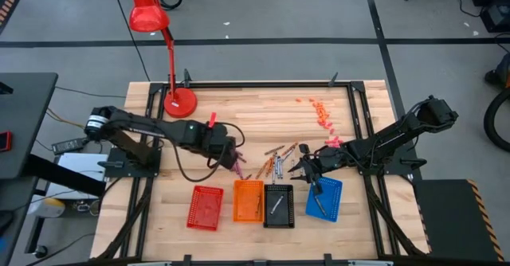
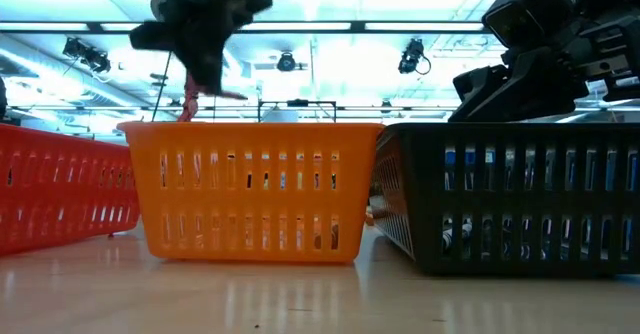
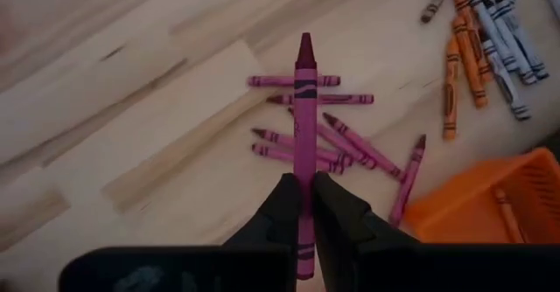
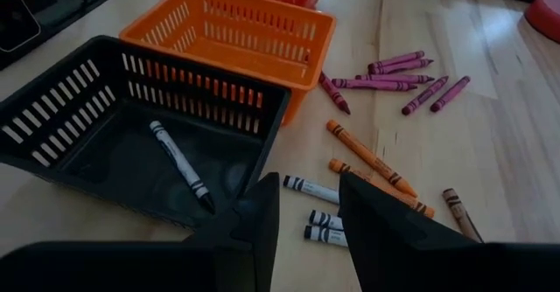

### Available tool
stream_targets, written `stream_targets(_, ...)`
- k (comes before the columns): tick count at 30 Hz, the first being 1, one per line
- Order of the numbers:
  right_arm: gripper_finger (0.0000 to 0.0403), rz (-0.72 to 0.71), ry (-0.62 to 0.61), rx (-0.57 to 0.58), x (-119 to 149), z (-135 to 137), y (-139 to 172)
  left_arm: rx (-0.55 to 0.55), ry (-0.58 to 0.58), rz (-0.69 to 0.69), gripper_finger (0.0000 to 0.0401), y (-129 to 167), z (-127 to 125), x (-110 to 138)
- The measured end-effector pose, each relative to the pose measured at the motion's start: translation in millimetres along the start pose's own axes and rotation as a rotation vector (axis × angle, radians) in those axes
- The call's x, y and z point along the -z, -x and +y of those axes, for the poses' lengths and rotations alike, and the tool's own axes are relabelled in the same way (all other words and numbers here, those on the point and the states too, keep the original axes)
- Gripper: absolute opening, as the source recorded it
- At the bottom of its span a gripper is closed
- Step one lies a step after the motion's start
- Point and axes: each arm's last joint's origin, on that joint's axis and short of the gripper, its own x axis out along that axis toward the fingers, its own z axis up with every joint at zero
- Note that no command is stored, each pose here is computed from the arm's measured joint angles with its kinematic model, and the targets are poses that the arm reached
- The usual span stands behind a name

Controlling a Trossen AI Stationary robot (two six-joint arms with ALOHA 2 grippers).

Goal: Sort crayons
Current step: Put the violet crayon into the red bin

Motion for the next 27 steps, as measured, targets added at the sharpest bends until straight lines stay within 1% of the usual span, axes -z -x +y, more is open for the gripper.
stream_targets(6, 0.0125, 0.003, -0.002, 0.0, 0.3, 0.0, 0.0, 0.012, 0.003, -0.005, 0.0025, 20.8, 0.9, -5.2)
stream_targets(13, 0.0125, 0.003, -0.002, 0.0, 0.3, 0.0, 0.0, 0.045, 0.016, -0.001, 0.0025, 30.8, -0.3, -8.3)
stream_targets(22, 0.0125, 0.012, 0.0, -0.001, 1.1, 0.1, 0.0, 0.064, 0.015, 0.026, 0.0025, 33.9, -5.2, 2.2)
stream_targets(27, 0.0125, 0.012, 0.002, -0.001, 1.1, 0.1, 0.0, 0.078, 0.029, 0.034, 0.0025, 37.4, -10.4, 13.7)
